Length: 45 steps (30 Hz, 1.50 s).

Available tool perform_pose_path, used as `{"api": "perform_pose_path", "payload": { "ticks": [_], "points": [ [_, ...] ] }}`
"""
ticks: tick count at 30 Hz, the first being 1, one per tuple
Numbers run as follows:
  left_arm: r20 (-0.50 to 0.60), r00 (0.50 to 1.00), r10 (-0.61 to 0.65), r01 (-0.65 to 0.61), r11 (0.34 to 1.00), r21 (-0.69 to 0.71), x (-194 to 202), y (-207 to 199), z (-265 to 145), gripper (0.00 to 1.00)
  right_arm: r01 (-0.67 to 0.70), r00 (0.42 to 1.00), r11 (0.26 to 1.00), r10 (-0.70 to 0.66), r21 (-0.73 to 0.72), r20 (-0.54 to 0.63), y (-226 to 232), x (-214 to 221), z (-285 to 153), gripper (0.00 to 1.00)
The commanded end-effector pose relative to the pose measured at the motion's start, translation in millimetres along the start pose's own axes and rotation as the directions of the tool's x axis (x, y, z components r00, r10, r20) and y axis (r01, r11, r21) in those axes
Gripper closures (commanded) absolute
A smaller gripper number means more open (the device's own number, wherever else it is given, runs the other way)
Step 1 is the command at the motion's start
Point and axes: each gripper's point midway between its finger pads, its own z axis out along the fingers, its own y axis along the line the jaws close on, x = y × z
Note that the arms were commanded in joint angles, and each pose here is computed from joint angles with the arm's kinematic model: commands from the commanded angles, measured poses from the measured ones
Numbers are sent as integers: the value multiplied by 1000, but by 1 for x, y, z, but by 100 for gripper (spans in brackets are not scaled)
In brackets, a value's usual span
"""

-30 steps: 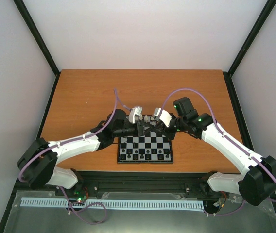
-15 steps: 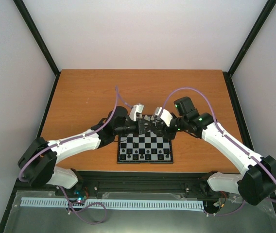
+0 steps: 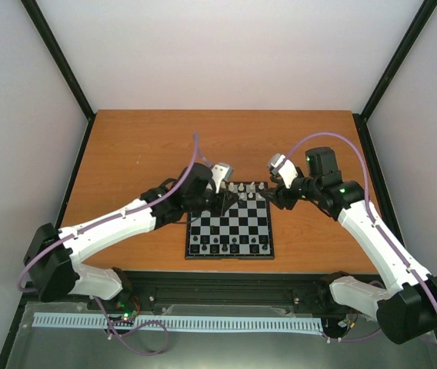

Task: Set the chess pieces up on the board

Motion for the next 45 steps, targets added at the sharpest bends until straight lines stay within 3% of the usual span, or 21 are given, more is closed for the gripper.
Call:
{"api": "perform_pose_path", "payload": {
  "ticks": [1,7,13,45],
  "points": [
    [-104,976,189,-203,969,-144,26,7,2,94,-59,998,990,63,130,-29,-33,8,-1,41],
    [-267,896,356,-400,906,-135,74,-10,23,94,-68,996,985,76,158,-44,-41,17,-1,41],
    [-339,820,460,-513,855,-81,103,-28,41,92,-68,996,988,76,141,-53,-38,20,1,41],
    [-446,767,462,-529,848,-31,138,-25,83,88,-62,994,992,70,107,-78,-33,29,5,41]
  ]
}}
